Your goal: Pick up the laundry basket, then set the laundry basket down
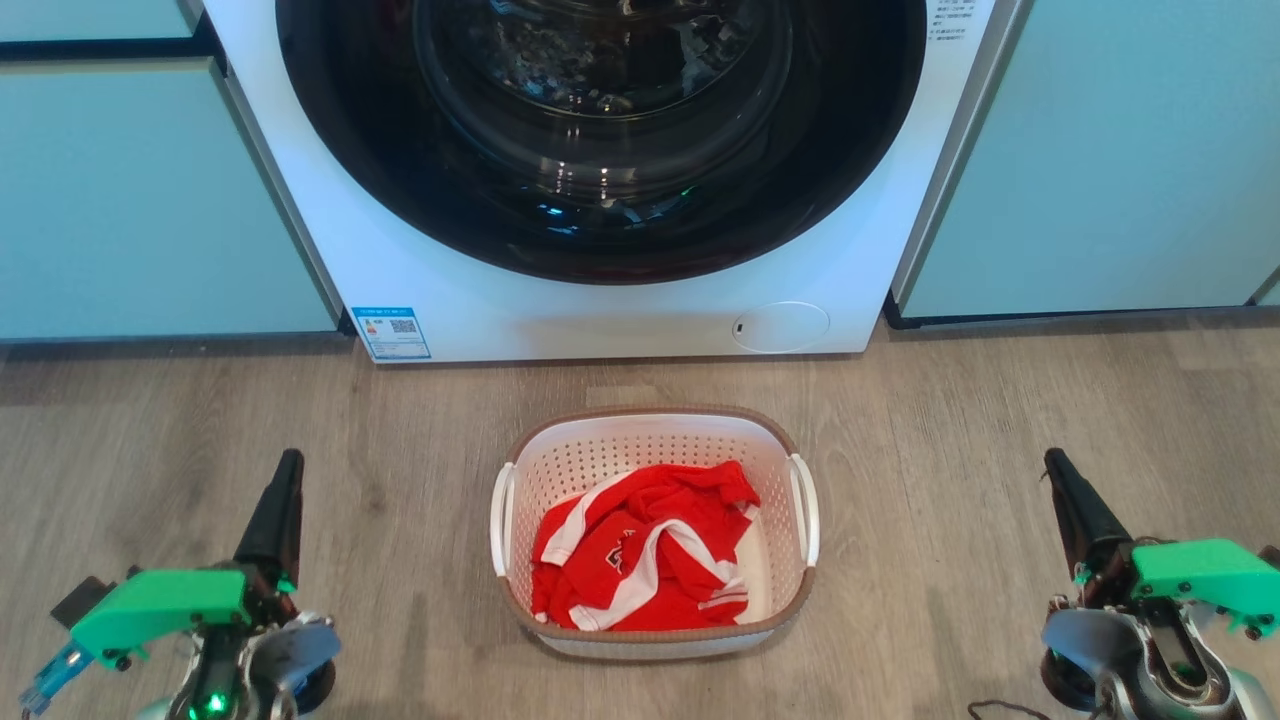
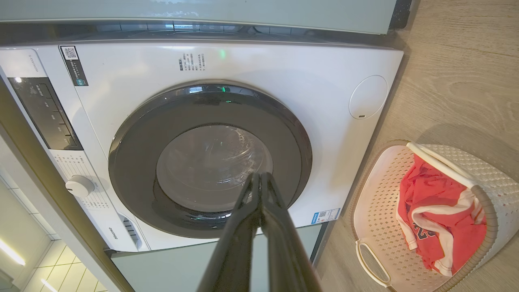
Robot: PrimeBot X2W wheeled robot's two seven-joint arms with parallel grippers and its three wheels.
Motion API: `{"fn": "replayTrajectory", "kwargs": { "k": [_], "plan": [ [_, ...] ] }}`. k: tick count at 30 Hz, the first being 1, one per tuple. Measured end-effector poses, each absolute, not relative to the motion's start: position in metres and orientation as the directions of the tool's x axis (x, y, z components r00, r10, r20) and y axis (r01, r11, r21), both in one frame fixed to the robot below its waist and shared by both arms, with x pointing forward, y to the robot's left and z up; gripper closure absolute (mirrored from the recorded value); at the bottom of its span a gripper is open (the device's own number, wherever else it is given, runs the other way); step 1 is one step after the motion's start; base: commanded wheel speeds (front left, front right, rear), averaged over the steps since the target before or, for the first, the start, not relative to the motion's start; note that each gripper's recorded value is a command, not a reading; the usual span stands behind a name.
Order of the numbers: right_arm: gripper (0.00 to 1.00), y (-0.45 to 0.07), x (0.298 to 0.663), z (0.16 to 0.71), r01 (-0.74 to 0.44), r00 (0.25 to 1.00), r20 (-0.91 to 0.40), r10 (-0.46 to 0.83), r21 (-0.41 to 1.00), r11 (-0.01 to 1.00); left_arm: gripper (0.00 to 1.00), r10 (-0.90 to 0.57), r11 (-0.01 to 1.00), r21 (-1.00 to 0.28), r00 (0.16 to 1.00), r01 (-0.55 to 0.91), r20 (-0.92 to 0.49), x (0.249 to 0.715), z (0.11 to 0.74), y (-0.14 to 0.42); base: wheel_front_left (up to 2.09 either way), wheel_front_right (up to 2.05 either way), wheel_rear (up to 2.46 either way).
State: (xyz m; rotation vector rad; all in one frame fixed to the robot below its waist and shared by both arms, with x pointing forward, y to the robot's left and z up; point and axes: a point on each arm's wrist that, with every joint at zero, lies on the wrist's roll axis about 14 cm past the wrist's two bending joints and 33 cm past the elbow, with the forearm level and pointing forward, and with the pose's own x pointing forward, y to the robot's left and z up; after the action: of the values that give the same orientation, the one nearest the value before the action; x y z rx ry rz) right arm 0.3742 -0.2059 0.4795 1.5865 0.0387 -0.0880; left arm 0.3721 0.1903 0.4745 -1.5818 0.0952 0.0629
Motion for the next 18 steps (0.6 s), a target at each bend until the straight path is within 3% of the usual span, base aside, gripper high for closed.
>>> {"fn": "replayTrajectory", "kwargs": {
  "k": [18],
  "plan": [
    [1.0,-0.2059,0.3742,0.4795,0.08,0.996,-0.081,-0.031,0.997,-0.018,1.0,-0.021,-0.011,-0.995,0.995,-0.1,-0.1,0.3721,0.4745,0.1903,0.0,0.0,0.0]
  ]
}}
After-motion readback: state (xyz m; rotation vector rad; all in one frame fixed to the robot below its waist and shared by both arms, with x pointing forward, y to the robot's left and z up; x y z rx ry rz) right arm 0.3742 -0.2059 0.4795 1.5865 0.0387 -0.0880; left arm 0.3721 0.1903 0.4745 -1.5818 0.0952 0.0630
